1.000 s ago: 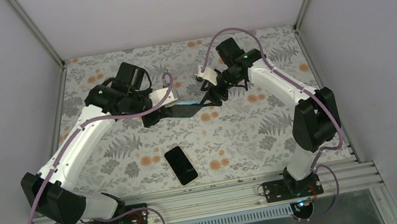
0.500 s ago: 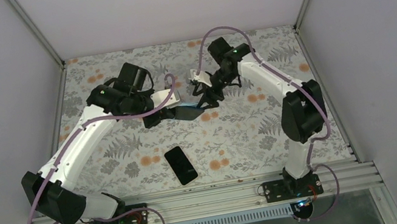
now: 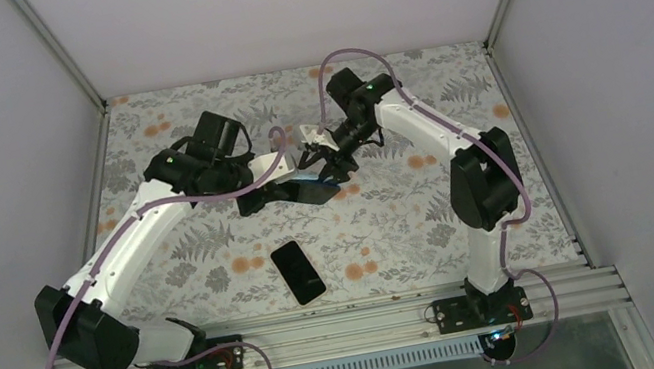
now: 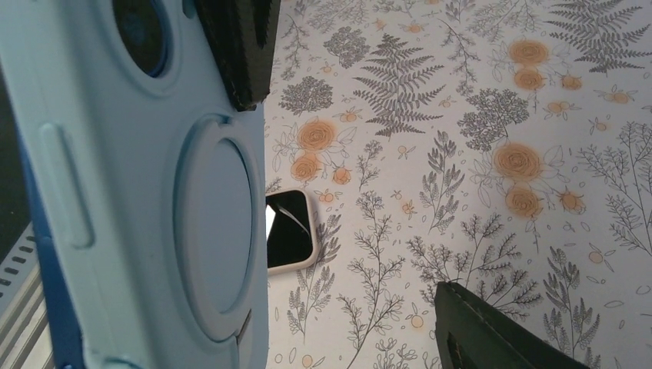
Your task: Take the phone out of the phone case
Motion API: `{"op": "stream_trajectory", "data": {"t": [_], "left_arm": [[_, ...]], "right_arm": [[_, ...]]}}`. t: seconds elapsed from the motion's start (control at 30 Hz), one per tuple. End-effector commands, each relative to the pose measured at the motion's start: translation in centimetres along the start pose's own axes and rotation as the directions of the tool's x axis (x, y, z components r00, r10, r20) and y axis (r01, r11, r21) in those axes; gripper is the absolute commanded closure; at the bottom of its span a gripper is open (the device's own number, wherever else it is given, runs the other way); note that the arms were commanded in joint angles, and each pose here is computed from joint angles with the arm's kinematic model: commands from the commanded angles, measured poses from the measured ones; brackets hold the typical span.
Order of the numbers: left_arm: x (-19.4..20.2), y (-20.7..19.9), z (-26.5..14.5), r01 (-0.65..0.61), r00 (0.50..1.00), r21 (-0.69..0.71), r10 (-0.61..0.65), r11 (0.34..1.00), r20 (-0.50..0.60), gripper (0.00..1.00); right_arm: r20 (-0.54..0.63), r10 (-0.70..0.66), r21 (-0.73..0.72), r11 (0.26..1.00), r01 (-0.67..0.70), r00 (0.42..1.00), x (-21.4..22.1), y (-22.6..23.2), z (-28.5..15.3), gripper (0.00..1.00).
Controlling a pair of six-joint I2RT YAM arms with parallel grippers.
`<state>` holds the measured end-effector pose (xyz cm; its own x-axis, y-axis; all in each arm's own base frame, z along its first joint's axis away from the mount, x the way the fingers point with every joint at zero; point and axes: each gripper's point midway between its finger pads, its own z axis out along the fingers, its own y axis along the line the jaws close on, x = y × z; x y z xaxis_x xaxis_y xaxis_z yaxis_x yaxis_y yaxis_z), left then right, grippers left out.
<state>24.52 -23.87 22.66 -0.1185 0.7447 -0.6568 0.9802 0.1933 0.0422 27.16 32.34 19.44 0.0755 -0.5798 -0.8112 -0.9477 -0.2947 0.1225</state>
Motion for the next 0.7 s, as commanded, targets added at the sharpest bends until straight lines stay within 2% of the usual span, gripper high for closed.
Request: {"op": "stream_trajectory", "data": {"t": [0.0, 0.2, 0.33, 0.37, 0.4, 0.43, 0.47, 0.5, 0.67], "left_arm": [[-9.8, 10.2, -4.1, -0.107, 0.932, -0.451, 0.247, 0.886, 0.264, 0.98], [-10.1, 12.2, -4.2, -0.096, 0.934, -0.511, 0.255, 0.854, 0.251, 0.98], [-9.6, 12.8, -3.8, -0.097, 0.939, -0.505, 0.247, 0.858, 0.239, 0.98], [-9.7, 12.8, -3.9, -0.100, 0.938, -0.504, 0.250, 0.858, 0.241, 0.98], [-9.9, 12.7, -4.1, -0.102, 0.937, -0.500, 0.252, 0.860, 0.243, 0.97], [-10.3, 12.5, -4.4, -0.103, 0.934, -0.497, 0.256, 0.862, 0.250, 0.95], [-10.5, 12.3, -4.6, -0.105, 0.933, -0.487, 0.256, 0.867, 0.254, 0.91], [-10.8, 12.1, -4.9, -0.109, 0.932, -0.476, 0.256, 0.873, 0.257, 0.87], [-10.4, 11.5, -4.8, -0.120, 0.945, -0.435, 0.237, 0.892, 0.226, 0.75]], "right_arm": [[0.177, 0.132, -0.324, 0.943, -0.069, 0.975, -7.0, 8.3, 3.3, 0.35], [0.193, 0.146, -0.387, 0.920, -0.061, 0.970, -7.9, 10.0, 4.4, 0.54], [0.212, 0.139, -0.400, 0.916, -0.044, 0.967, -9.7, 11.4, 3.7, 0.53], [0.209, 0.138, -0.398, 0.916, -0.044, 0.968, -9.7, 11.7, 3.6, 0.56], [0.206, 0.142, -0.398, 0.916, -0.050, 0.968, -9.7, 11.8, 3.5, 0.63], [0.202, 0.146, -0.400, 0.915, -0.054, 0.968, -9.5, 11.9, 3.5, 0.75], [0.200, 0.145, -0.401, 0.914, -0.054, 0.969, -9.3, 12.0, 3.6, 0.88], [0.198, 0.147, -0.403, 0.914, -0.056, 0.969, -9.1, 12.1, 3.7, 0.96], [0.180, 0.167, -0.402, 0.912, -0.082, 0.969, -8.5, 11.8, 3.9, 0.97]]}}
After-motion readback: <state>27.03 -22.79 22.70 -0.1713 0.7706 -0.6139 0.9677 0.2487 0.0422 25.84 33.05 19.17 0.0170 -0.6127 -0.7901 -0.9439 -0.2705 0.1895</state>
